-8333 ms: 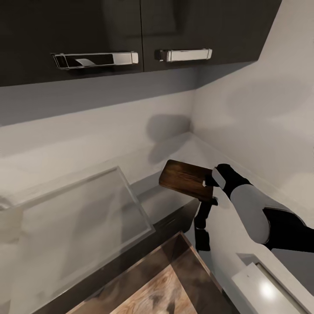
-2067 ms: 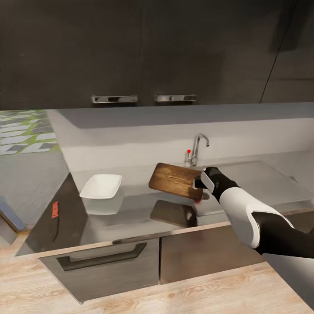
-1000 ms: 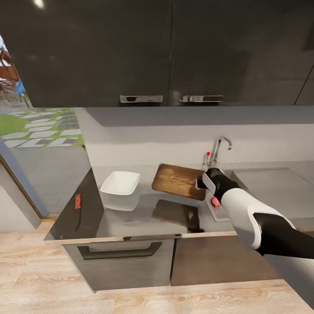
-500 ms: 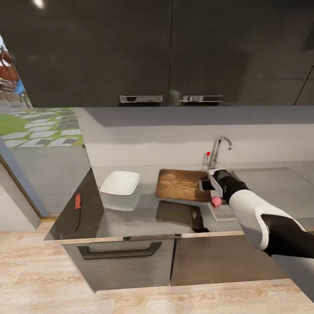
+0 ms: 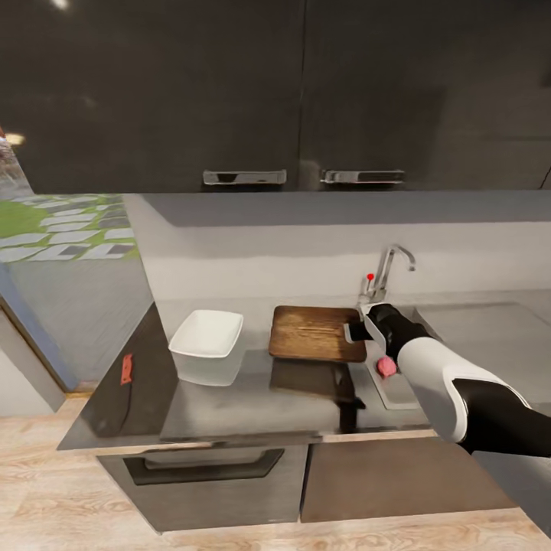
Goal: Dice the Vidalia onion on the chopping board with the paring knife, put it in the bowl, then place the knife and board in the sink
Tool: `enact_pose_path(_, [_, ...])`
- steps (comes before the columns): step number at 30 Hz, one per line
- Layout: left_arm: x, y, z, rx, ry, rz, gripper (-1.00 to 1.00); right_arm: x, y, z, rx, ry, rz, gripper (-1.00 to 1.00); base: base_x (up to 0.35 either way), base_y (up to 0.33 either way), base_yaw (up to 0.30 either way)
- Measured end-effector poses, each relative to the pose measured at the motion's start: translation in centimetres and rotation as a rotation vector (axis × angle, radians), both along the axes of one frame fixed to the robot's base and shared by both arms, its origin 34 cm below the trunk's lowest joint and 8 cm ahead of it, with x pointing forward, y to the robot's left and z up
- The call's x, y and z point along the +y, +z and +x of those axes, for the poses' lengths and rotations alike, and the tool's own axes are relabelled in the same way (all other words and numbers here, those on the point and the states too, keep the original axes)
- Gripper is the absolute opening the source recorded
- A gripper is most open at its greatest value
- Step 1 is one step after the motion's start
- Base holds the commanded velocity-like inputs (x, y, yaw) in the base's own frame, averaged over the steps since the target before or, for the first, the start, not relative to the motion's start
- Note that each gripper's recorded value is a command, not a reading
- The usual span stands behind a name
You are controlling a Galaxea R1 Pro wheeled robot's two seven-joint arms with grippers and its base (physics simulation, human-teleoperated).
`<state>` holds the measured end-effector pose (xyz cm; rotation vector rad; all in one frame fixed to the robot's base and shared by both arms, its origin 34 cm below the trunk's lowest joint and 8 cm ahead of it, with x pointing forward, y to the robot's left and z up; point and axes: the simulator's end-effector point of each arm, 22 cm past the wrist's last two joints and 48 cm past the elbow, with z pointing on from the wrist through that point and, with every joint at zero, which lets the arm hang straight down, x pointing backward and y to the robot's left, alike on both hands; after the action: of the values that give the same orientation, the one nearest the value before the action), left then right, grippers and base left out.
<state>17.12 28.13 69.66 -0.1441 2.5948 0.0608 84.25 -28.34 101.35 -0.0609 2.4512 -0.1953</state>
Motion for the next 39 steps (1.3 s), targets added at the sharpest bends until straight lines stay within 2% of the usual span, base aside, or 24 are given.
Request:
enact_pose_path(6, [0.0, 0.0, 0.0, 0.0, 0.0, 0.0, 1.0, 1.1, -0.8, -0.4, 0.019, 0.017, 0.001, -1.0, 0.13, 0.0, 0.0])
enact_pose_path(24, [0.0, 0.0, 0.0, 0.001, 0.0, 0.0, 1.0, 1.5, -2.8, -1.7, 0.068, 0.028, 0.005, -1.0, 0.008, 0.0, 0.0])
enact_pose_path(32, [0.0, -0.2, -0.4, 0.012, 0.001, -0.001, 1.0, 2.9, -3.3, -2.0, 0.084, 0.062, 0.059, -1.0, 0.0, 0.0, 0.0])
enact_pose_path(39, [-0.1, -0.2, -0.5, 0.014, 0.001, -0.001, 1.0, 3.0, -3.4, -2.0, 0.084, 0.065, 0.061, -1.0, 0.0, 0.0, 0.0])
